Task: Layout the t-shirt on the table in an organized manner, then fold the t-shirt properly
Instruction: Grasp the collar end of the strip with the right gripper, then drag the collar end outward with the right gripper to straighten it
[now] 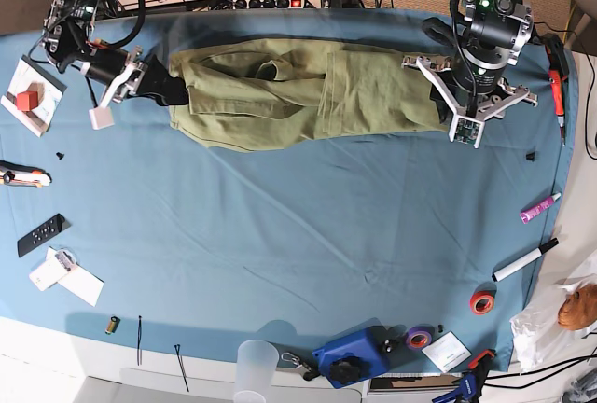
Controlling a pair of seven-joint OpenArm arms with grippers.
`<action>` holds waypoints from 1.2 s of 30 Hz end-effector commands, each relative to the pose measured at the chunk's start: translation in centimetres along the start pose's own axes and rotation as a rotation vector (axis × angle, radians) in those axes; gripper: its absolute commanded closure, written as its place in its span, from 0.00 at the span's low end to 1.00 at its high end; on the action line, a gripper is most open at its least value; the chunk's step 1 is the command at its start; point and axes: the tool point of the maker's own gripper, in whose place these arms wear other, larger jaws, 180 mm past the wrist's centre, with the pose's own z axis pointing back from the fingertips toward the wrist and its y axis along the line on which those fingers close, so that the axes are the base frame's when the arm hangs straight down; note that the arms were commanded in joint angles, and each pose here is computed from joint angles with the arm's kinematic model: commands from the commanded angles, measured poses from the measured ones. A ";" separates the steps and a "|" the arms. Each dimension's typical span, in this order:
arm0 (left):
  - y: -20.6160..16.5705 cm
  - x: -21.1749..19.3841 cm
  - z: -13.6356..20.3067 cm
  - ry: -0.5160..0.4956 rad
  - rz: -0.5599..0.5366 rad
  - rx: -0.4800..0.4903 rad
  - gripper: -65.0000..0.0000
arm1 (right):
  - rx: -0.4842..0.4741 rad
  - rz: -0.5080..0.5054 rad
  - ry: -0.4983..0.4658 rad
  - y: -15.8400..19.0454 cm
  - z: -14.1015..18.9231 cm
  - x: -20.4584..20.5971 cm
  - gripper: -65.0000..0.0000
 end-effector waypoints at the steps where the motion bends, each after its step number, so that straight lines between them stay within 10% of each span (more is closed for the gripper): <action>1: 0.1 1.0 0.4 -0.044 0.001 0.003 0.71 | 0.028 -0.029 0.059 0.6 -0.8 -1.6 0.54; 6: -0.5 1.1 0.4 -0.053 0.020 -0.030 0.71 | 0.050 -0.033 0.087 1.1 -1.9 -2.5 0.55; 12: -0.5 1.0 0.4 -0.048 0.021 -0.033 0.71 | -0.075 0.052 0.183 -0.7 -3.5 -2.6 1.00; 21: -0.6 0.5 0.5 -0.032 0.021 -0.036 0.76 | -0.342 0.194 0.116 -4.0 -2.7 6.4 1.00; 36: -0.6 0.5 0.5 -0.034 0.021 -0.036 0.77 | -0.477 0.278 -0.130 -3.8 4.5 17.1 1.00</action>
